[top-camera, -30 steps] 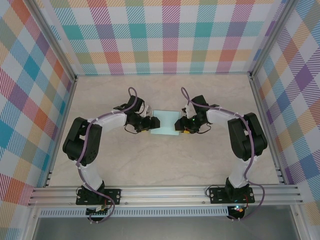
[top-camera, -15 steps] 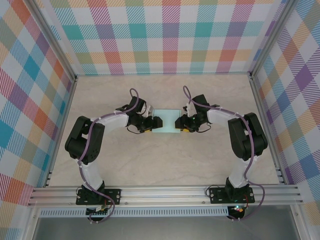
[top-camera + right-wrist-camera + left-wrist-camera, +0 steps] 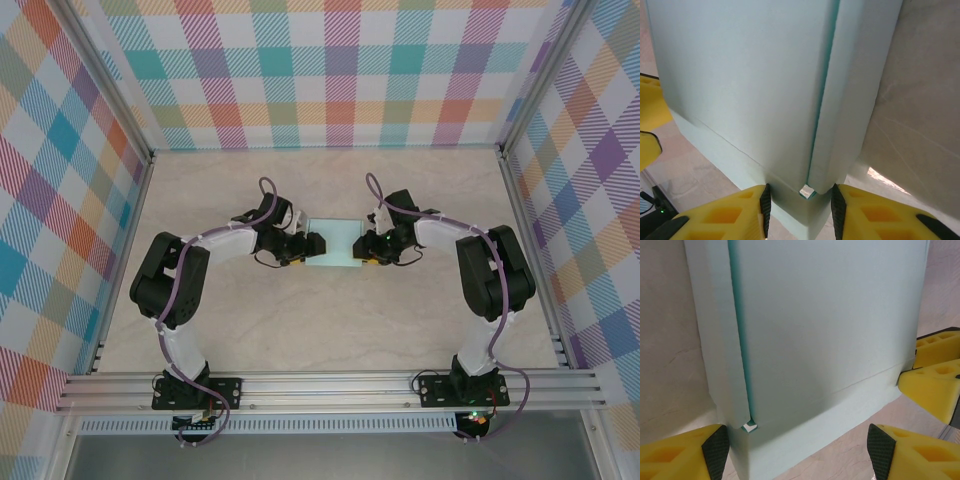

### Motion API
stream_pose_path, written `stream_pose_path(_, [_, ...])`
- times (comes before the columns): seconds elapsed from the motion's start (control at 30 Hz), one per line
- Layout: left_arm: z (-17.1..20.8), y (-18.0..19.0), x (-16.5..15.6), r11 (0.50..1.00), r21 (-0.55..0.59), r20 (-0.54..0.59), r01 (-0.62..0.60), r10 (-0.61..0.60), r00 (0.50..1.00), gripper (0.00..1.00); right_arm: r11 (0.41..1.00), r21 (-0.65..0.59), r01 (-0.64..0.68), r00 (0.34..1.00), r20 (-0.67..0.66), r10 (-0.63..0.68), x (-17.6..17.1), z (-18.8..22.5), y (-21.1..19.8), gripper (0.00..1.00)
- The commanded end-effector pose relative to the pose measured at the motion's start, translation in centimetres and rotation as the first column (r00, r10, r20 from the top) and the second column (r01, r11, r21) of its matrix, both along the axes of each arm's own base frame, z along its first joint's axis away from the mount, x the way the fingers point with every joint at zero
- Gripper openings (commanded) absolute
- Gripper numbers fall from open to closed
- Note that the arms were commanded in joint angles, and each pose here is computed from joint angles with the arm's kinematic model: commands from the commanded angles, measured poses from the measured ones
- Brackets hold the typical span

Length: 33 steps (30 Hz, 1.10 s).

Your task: Fold the paper box

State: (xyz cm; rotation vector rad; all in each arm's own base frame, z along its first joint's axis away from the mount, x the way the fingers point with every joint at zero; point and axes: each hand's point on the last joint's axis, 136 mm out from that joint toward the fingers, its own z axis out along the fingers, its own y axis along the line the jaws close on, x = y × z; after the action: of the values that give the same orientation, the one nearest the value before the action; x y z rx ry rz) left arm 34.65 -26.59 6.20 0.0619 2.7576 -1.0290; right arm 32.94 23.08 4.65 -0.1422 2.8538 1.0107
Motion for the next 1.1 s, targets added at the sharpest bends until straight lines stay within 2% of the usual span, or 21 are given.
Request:
stream_pose_path(0.0, [0.6, -0.4, 0.7, 1.0, 0.016, 0.032, 0.027, -0.027, 0.999, 0.75, 0.999, -0.041, -0.036, 0.999, 0.026, 0.037, 0.1, -0.4, -0.2, 0.39])
stream_pose_path(0.2, [-0.4, 1.2, 0.8, 0.988, 0.146, 0.03, 0.048, -0.052, 0.998, 0.75, 0.995, -0.084, -0.046, 0.997, 0.053, 0.05, 0.5, -0.6, -0.7, 0.36])
stream_pose_path(0.47, [-1.6, 1.4, 0.9, 0.982, 0.175, 0.015, 0.063, -0.066, 0.998, 0.74, 0.995, -0.089, -0.049, 0.997, 0.057, 0.055, 0.5, -0.6, -0.8, 0.33])
stream_pose_path(0.8, [0.6, -0.4, -0.1, 0.998, 0.019, 0.009, 0.067, -0.067, 0.998, 0.73, 0.996, -0.078, -0.054, 0.997, 0.051, 0.058, 0.5, -0.4, -0.5, 0.33])
stream_pose_path(1.07, [0.2, -1.8, -0.5, 0.996, -0.054, -0.012, 0.064, -0.065, 0.998, 0.71, 0.997, -0.055, -0.049, 0.997, 0.049, 0.052, 0.8, -0.1, -0.1, 0.32])
